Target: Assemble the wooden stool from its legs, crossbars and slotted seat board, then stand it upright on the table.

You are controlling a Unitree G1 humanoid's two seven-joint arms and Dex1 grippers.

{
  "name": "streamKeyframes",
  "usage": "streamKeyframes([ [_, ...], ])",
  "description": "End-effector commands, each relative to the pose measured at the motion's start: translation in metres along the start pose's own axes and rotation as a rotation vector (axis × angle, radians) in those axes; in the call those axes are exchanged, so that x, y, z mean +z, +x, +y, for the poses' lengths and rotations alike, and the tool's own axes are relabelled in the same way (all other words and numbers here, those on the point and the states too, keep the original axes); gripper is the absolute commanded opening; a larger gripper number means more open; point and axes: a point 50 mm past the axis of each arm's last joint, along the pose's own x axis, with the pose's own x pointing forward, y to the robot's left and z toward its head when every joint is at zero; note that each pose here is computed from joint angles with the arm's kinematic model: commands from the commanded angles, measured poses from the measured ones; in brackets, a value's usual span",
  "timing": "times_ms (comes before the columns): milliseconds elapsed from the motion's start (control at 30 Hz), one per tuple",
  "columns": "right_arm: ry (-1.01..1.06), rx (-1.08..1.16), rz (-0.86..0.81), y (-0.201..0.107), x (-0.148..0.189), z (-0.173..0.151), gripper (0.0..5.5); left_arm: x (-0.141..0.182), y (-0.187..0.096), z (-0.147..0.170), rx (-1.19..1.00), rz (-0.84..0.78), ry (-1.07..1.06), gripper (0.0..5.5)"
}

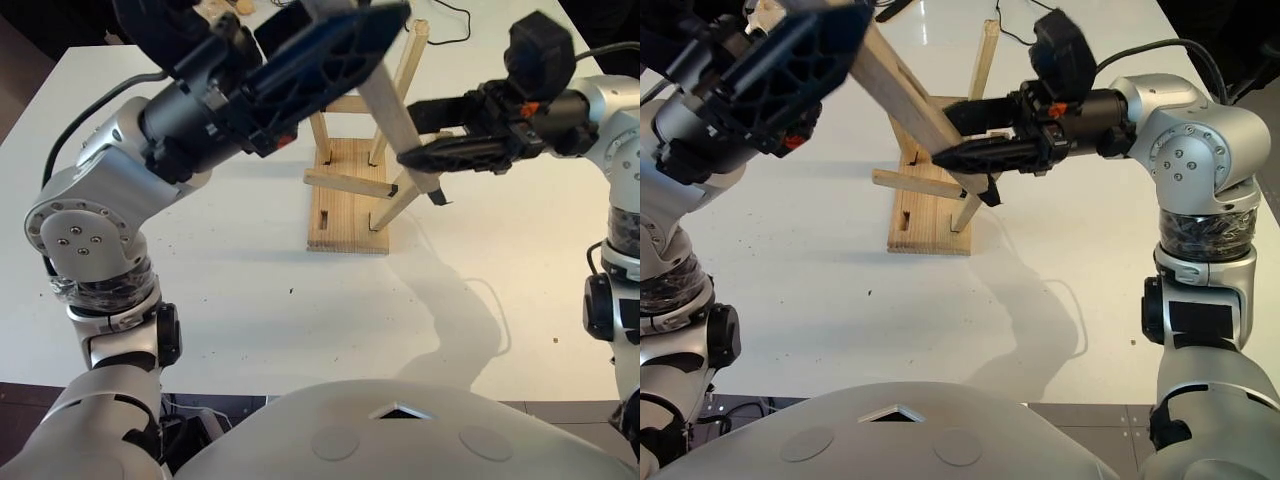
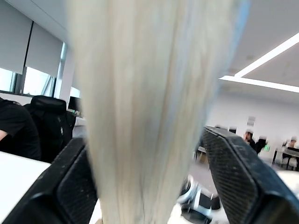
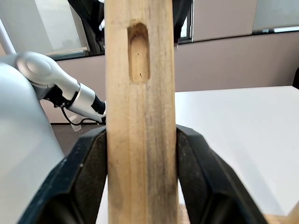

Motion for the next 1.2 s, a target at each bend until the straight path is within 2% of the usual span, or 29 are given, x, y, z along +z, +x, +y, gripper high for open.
streamKeyframes([
  [33,-0.021,-0.022,0.048,-0.003,-0.002,-0.002,2.03,-0.006,0.0,-0.003,-0.025,0.081,0.031,3.41],
  [200,-0.025,-0.007,0.058,0.0,-0.003,-0.001,2.03,-0.013,0.001,-0.002,-0.023,0.133,0.057,3.41],
  [500,-0.017,-0.025,0.094,-0.005,-0.012,-0.004,2.03,-0.022,-0.007,0.001,-0.022,0.185,0.092,2.14],
  [833,-0.001,-0.094,0.136,-0.02,-0.024,-0.01,2.03,-0.018,-0.015,0.002,-0.024,0.176,0.129,2.1],
  [967,-0.08,-0.133,0.026,-0.019,-0.011,-0.015,2.03,0.0,-0.015,0.011,0.023,0.073,0.177,2.1],
  [1000,-0.087,-0.121,-0.025,-0.018,-0.004,-0.015,2.39,0.011,-0.016,0.015,0.047,0.015,0.19,2.09],
  [1100,-0.099,-0.15,-0.146,-0.017,0.011,-0.016,2.8,0.035,-0.022,0.02,0.102,-0.095,0.233,2.03],
  [1200,-0.053,-0.256,-0.253,-0.021,0.018,-0.027,2.81,0.046,-0.04,0.026,0.218,-0.097,0.325,2.03],
])
